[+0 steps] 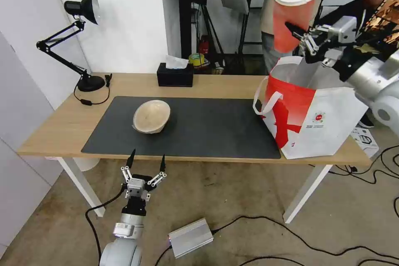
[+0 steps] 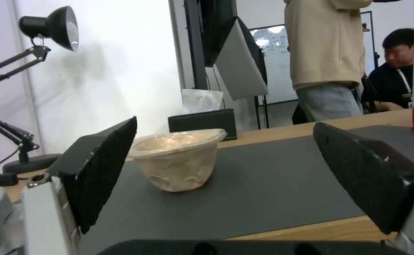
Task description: Pick up the trash from the table and place it into the takeout bag.
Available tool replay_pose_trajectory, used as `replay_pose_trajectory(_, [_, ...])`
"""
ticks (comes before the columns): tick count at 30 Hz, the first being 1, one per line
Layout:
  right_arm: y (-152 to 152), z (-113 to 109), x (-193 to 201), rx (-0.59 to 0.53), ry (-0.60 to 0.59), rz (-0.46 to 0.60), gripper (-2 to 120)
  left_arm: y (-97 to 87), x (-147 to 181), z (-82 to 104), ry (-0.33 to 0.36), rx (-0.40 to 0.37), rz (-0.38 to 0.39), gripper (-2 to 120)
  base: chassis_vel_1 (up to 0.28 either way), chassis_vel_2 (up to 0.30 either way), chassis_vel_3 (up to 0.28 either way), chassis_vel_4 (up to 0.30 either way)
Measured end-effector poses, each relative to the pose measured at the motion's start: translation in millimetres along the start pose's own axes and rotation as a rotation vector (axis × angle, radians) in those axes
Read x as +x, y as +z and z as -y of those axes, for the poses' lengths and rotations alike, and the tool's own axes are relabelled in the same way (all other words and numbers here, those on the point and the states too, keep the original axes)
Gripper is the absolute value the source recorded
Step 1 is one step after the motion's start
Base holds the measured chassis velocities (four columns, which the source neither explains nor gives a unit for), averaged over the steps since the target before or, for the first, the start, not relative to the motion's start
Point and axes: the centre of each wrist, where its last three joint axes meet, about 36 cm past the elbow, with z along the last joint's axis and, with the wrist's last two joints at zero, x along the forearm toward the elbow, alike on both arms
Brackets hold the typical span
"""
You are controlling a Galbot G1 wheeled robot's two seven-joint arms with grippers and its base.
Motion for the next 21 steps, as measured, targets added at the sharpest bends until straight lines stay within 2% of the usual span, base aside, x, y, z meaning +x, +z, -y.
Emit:
replay_pose_trajectory(11, [10.3,24.9,33.0,0.087,0.035,-0.082,2,2.6,-0.7,3.9,0.027,0.013,0.01,100,0.0,0.0,0.0,0.0])
replay_pose_trajectory(21, [20.5,43.2,47.8,0.173,0.041,-0.14,2,2.0,-2.7,1.8,0.029,0.016,0.018,100,0.0,0.0,0.0,0.0])
